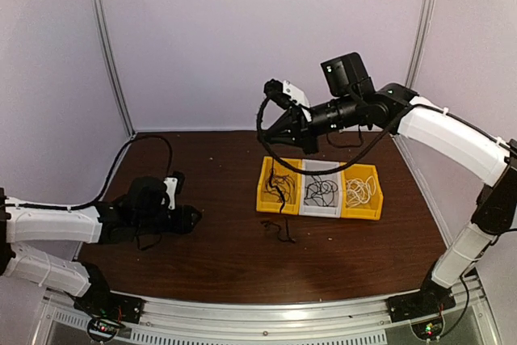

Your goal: Untangle the cables

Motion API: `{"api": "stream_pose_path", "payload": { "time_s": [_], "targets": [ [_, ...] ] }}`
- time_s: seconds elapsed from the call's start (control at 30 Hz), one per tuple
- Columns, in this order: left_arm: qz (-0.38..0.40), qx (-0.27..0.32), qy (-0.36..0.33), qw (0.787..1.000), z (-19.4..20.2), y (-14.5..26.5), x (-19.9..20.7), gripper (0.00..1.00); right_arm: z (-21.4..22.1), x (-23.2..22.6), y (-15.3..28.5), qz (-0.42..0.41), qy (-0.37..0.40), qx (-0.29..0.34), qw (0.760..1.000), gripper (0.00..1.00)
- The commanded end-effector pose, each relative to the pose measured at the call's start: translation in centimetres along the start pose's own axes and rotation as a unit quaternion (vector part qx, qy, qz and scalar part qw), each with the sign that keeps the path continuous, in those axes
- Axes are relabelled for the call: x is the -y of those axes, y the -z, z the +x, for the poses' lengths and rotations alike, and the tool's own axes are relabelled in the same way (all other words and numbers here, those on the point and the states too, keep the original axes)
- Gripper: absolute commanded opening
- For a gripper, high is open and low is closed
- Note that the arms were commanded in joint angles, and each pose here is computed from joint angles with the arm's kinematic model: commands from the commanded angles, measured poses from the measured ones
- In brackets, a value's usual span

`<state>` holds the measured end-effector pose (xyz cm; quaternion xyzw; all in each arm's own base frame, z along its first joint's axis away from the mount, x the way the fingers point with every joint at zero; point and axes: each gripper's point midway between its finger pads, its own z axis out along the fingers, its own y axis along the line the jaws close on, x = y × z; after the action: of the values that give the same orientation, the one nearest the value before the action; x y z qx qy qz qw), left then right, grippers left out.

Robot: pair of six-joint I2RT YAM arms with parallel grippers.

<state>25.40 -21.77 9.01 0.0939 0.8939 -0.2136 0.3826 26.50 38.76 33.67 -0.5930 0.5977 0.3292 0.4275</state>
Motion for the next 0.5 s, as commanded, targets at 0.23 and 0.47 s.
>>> {"api": "stream_pose_path", "payload": {
  "time_s": [0.23,0.47],
  "targets": [
    [-0.115,0.069,-0.091,0.987,-13.8,4.5,-0.8,0.68,-5.3,0.7,1.4,0.002,0.042,0.025,0.999,0.0],
    [-0.189,0.117,-0.11,0.969,-21.1,4.7,-6.8,0.7,-5.9,1.9,2.2,0.042,0.045,0.021,0.998,0.0]
  ]
}}
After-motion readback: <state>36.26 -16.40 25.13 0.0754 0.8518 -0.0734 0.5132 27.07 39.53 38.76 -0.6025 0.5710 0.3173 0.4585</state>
